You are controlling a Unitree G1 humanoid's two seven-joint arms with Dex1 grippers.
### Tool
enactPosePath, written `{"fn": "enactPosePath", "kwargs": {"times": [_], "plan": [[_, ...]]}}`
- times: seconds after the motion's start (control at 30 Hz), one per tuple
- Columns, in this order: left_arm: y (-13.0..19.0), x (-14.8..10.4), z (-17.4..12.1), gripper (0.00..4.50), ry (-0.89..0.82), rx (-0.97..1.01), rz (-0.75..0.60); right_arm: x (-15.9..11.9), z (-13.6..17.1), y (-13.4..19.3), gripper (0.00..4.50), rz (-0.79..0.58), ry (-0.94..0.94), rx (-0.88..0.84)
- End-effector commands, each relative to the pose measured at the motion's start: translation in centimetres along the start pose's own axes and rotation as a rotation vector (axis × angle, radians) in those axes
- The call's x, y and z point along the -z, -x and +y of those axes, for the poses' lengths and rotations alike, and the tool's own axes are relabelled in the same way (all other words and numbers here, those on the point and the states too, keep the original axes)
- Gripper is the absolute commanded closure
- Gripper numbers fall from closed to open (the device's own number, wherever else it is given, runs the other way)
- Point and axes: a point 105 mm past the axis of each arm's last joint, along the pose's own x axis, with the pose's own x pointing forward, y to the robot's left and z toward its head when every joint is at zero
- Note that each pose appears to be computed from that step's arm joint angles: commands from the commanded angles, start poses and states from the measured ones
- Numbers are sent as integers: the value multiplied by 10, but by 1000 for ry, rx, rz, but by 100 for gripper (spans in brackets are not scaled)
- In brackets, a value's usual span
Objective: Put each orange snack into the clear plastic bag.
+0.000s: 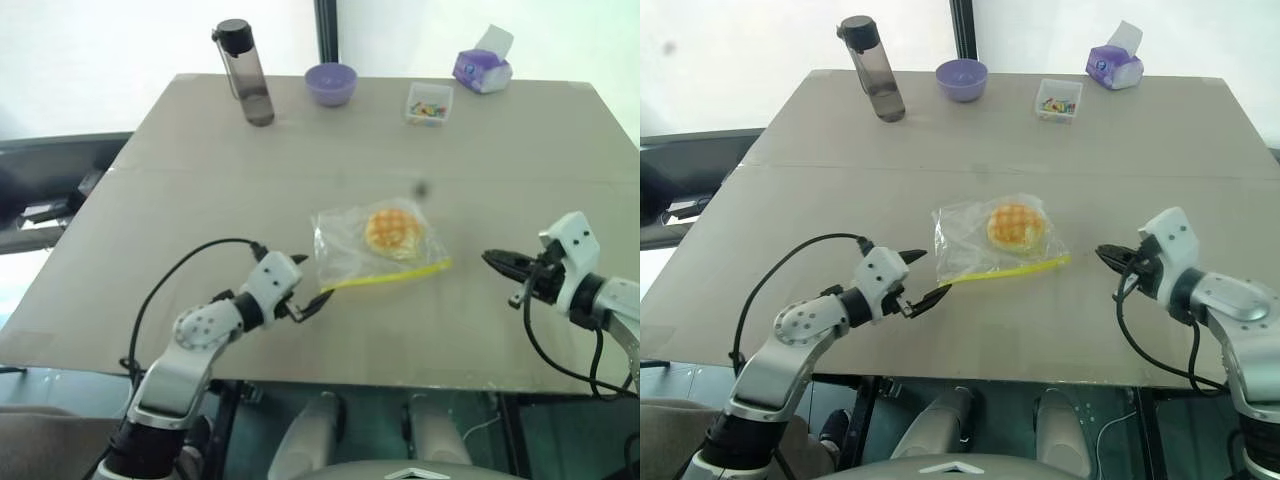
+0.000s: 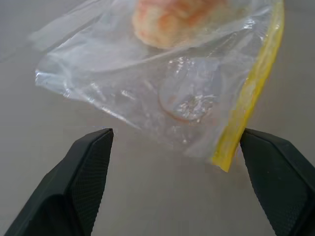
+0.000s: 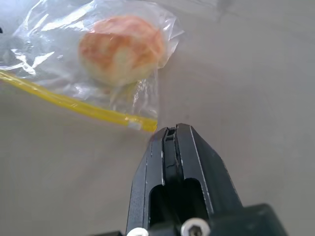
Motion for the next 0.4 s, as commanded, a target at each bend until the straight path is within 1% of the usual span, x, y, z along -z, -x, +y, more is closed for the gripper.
{"fn": "enactPosePath", "kwargs": {"times": [0.03,0.13,0.2,0.4], "plan": [[23,-13,5,21,50,-22,-30,3,3,25,450,-35,-64,-52],[34,-12,9,21,78,-49,-18,14,6,39,450,17,-75,-101],[39,-11,11,21,95,-62,-11,16,4,46,450,28,-70,-111],[53,-15,7,21,162,-85,-23,9,-7,54,450,-33,-92,-106]]}}
